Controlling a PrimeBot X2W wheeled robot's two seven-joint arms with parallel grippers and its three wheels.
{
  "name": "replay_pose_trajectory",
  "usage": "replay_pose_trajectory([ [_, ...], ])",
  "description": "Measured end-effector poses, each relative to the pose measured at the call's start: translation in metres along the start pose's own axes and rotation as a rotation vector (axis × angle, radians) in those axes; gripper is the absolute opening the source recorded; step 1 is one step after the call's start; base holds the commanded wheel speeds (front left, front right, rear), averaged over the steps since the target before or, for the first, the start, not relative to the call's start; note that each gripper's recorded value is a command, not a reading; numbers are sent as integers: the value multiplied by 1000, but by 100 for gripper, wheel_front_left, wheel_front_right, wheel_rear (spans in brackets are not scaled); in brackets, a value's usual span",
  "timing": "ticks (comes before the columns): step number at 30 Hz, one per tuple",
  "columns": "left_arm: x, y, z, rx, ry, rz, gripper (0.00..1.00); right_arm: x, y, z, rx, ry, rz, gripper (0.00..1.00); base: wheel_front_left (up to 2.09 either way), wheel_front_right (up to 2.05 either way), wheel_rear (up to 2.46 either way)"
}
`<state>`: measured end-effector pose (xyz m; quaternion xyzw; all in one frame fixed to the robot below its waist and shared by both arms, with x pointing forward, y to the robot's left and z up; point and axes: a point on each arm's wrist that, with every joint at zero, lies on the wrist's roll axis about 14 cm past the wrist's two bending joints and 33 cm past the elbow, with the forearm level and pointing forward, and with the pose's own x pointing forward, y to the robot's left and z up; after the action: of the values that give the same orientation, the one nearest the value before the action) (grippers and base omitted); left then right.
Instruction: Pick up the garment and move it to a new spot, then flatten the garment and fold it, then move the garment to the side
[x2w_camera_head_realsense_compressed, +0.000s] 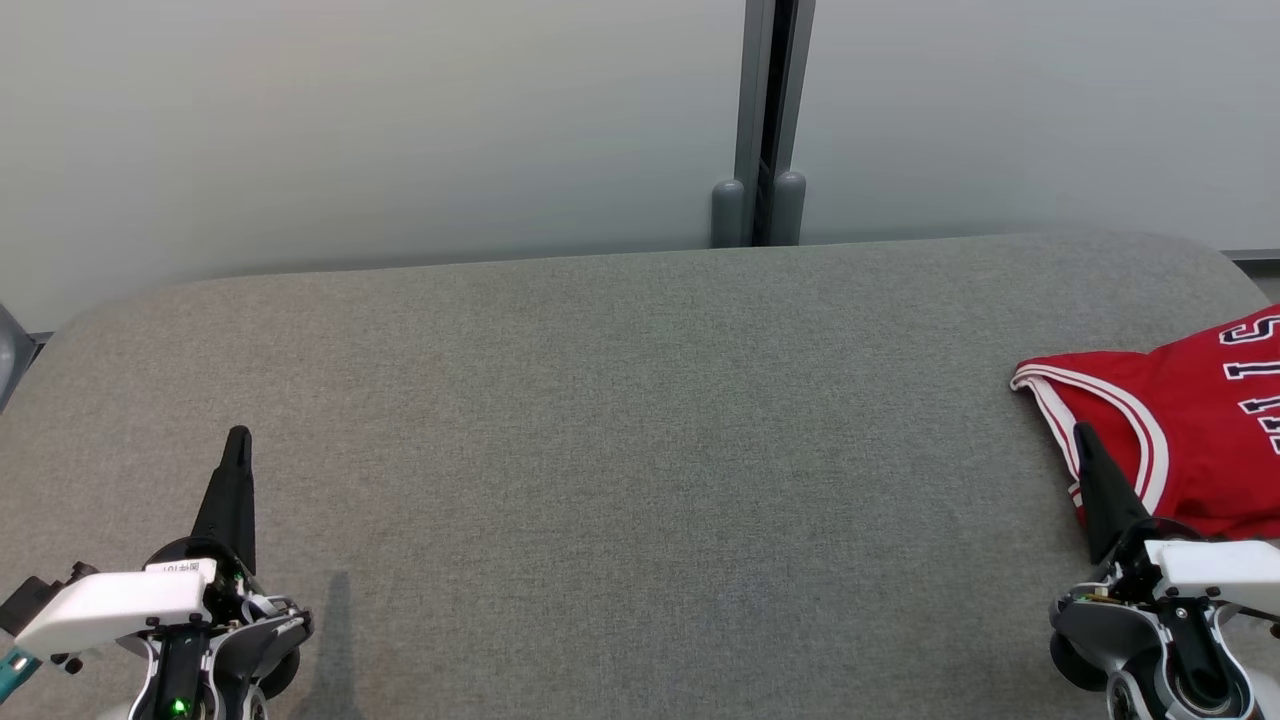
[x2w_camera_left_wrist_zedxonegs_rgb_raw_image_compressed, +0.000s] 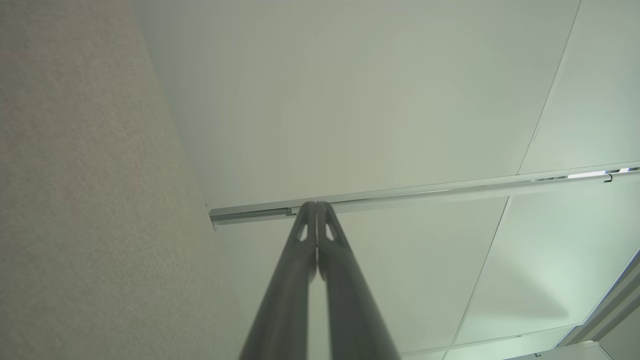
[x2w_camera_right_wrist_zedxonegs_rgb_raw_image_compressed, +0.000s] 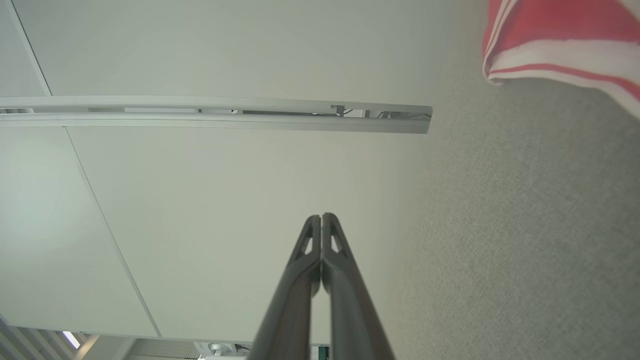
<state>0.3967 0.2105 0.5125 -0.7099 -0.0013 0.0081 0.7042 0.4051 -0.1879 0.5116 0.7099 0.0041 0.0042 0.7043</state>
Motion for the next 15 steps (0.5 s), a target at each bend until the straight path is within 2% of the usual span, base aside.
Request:
replay_pose_trajectory([
  [15, 0, 0, 0, 0, 1, 0, 0, 0, 0, 0, 0, 0, 0, 0, 0, 0, 0],
])
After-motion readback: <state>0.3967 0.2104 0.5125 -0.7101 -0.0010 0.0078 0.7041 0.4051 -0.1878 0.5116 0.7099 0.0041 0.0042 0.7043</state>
